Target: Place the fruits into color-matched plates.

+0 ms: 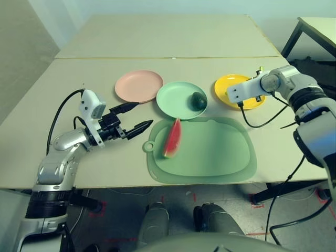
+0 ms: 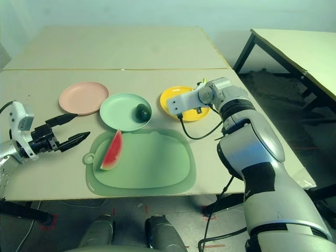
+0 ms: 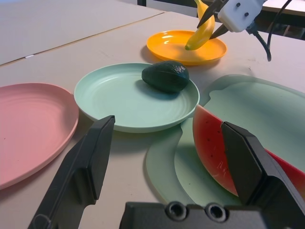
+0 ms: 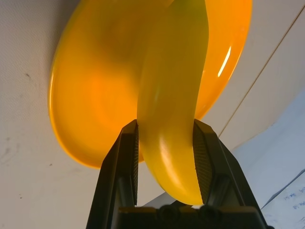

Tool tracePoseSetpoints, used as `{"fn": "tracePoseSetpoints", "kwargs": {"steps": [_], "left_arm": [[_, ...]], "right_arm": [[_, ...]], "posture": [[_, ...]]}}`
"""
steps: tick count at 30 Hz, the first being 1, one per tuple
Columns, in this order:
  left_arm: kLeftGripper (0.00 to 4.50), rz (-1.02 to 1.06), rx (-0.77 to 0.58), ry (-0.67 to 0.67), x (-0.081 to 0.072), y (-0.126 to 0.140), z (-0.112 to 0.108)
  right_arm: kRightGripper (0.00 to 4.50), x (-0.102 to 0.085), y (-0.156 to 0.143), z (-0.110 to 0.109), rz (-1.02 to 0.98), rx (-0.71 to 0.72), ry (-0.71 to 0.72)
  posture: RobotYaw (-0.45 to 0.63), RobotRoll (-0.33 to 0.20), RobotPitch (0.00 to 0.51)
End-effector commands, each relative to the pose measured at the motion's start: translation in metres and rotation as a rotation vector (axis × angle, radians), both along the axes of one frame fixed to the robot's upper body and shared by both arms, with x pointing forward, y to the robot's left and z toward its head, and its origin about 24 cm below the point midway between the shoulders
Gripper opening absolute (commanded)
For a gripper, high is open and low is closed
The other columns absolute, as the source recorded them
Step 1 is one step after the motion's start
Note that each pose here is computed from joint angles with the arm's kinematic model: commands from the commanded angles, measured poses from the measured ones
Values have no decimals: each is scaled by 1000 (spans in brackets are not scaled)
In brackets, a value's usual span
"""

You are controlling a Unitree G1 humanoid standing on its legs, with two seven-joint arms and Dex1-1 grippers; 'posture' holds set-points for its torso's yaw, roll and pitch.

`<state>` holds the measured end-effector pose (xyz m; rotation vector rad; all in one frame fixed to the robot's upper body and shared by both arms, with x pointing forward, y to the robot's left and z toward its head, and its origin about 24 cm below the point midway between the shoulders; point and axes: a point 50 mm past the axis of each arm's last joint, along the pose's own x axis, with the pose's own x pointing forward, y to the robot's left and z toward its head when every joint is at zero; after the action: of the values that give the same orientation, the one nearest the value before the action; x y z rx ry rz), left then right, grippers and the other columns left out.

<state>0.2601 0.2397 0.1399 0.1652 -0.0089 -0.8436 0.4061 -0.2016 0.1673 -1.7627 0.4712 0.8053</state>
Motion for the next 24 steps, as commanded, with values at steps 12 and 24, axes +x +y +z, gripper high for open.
{"fn": "tracePoseSetpoints", "kwargs": {"steps": [12, 24], "left_arm": [[4500, -28, -12, 5, 1, -10, 0], [4500, -51, 8, 4, 6, -6, 2]], "right_arm": [[4466, 0, -5, 8, -15, 24, -8], [4466, -22, 34, 45, 267, 283, 251]], "posture": [[95, 0, 108], [61, 0, 102]]}}
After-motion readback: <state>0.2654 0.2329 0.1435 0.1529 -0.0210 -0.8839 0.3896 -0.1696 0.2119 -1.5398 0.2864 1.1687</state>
